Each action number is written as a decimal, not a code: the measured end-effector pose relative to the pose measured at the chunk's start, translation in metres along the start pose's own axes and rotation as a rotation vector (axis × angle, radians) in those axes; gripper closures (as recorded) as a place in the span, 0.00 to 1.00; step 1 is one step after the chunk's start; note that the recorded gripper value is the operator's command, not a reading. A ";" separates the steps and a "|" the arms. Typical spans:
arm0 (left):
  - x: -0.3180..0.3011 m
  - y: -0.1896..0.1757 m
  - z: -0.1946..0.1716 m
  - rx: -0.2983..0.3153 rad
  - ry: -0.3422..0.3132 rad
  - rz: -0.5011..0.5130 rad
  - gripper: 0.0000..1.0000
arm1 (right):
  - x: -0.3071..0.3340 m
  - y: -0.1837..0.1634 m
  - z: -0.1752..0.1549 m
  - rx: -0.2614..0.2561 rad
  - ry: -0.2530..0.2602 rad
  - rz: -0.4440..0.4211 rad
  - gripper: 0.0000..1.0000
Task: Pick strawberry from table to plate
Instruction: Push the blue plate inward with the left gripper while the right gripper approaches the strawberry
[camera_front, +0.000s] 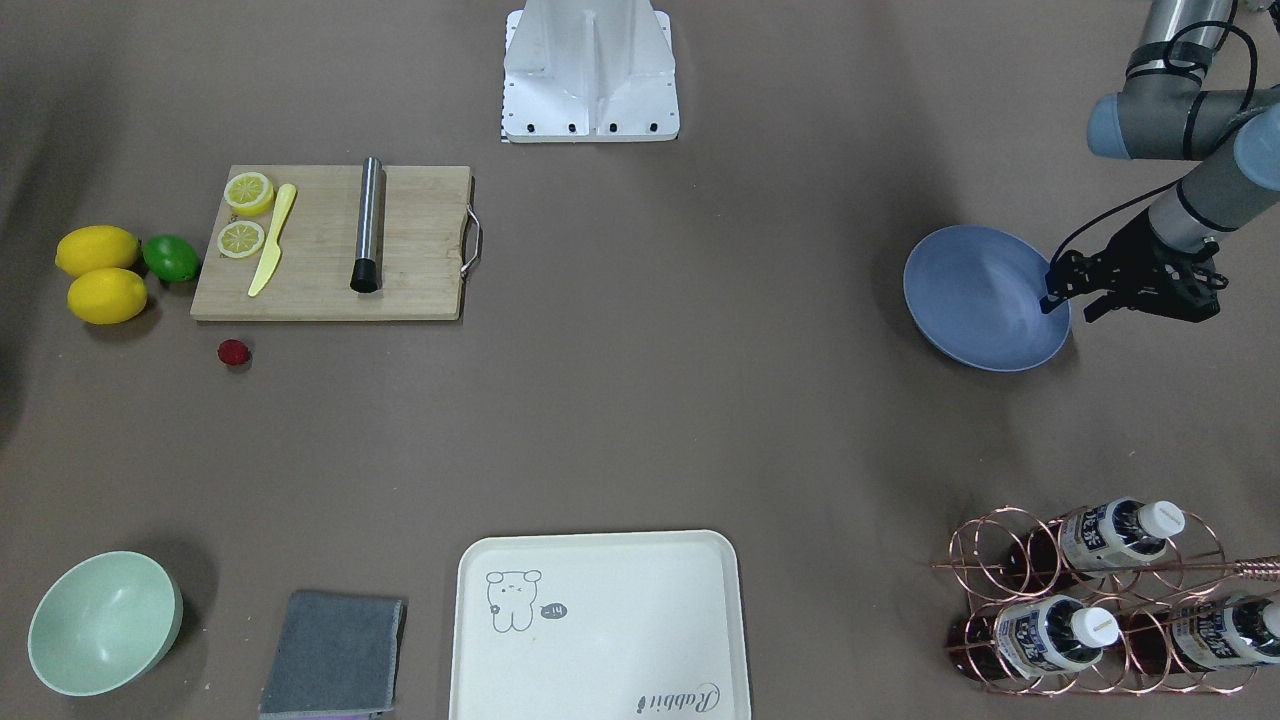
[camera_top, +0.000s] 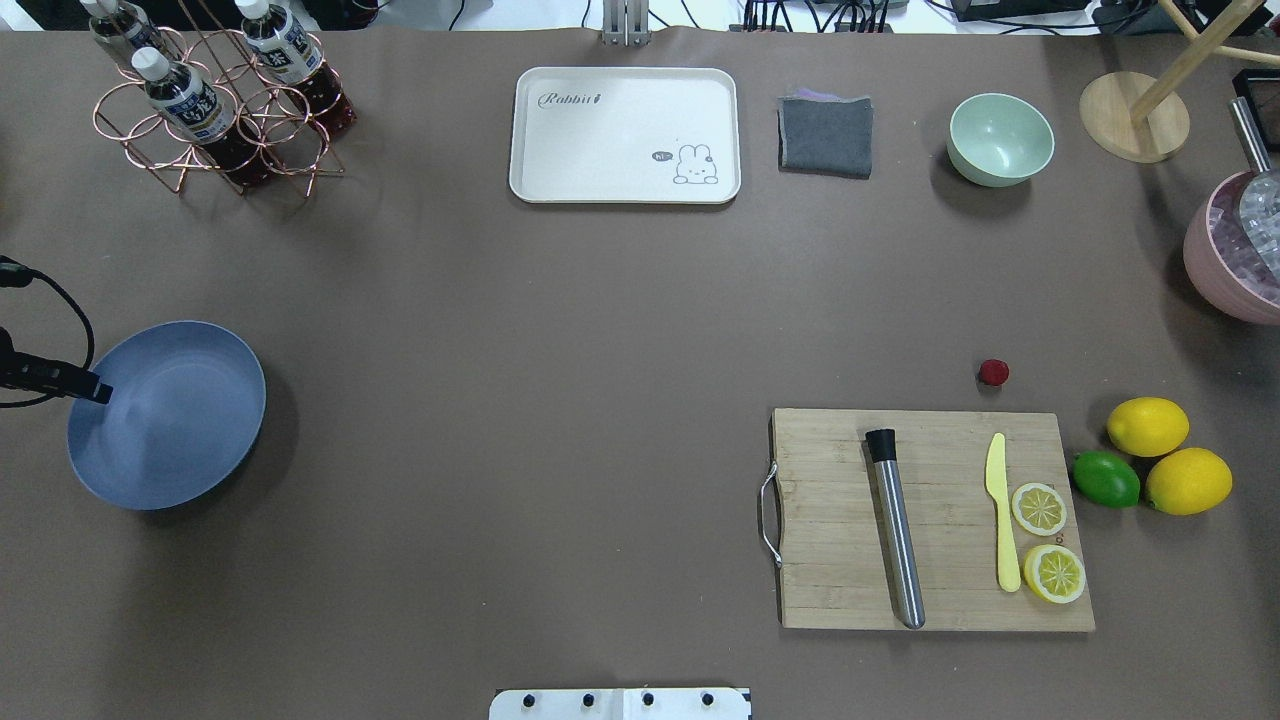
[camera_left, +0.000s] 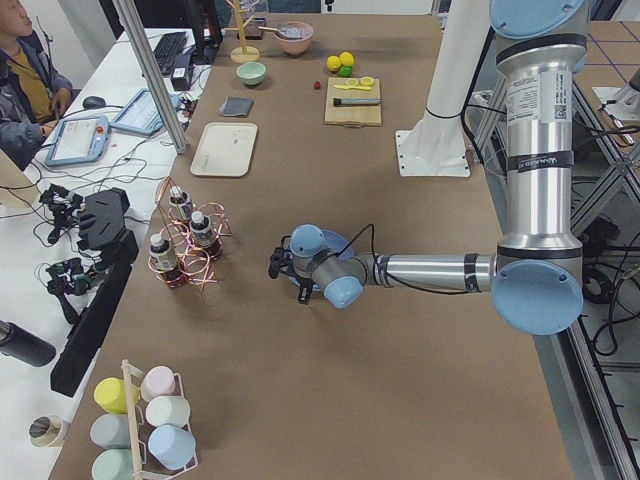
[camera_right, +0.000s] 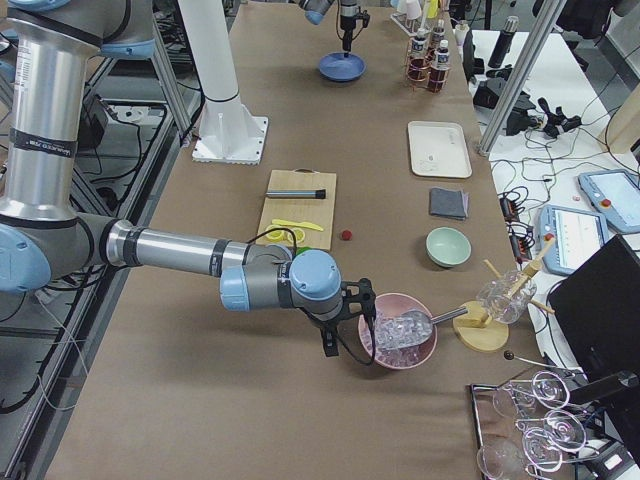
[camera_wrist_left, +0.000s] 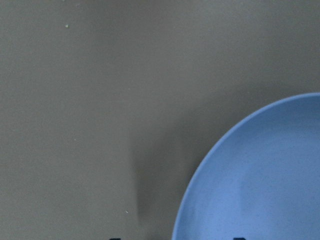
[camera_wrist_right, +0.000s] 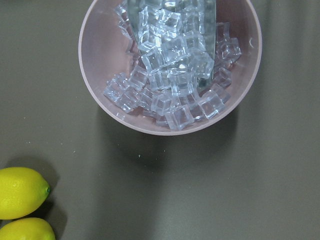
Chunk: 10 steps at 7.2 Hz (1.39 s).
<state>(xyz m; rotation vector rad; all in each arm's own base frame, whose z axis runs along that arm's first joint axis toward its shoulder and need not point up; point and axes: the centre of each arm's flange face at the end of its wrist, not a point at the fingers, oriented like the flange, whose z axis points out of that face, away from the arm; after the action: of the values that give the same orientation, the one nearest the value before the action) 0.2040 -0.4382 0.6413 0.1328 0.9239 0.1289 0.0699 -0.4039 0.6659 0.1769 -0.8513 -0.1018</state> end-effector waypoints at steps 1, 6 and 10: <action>-0.001 0.003 0.005 -0.001 0.006 -0.008 1.00 | -0.001 0.000 -0.001 0.001 -0.002 -0.001 0.00; 0.042 -0.013 -0.013 -0.044 0.147 -0.048 1.00 | -0.031 -0.031 -0.012 0.030 -0.012 0.016 0.00; 0.229 -0.072 -0.036 -0.037 0.327 -0.249 1.00 | -0.150 -0.111 0.036 -0.037 -0.061 0.124 0.01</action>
<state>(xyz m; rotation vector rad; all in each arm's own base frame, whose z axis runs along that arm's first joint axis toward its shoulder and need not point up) 0.3159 -0.4688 0.4277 -0.0404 1.2555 -0.0664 -0.0579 -0.4927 0.5565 0.0864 -0.9180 -0.0066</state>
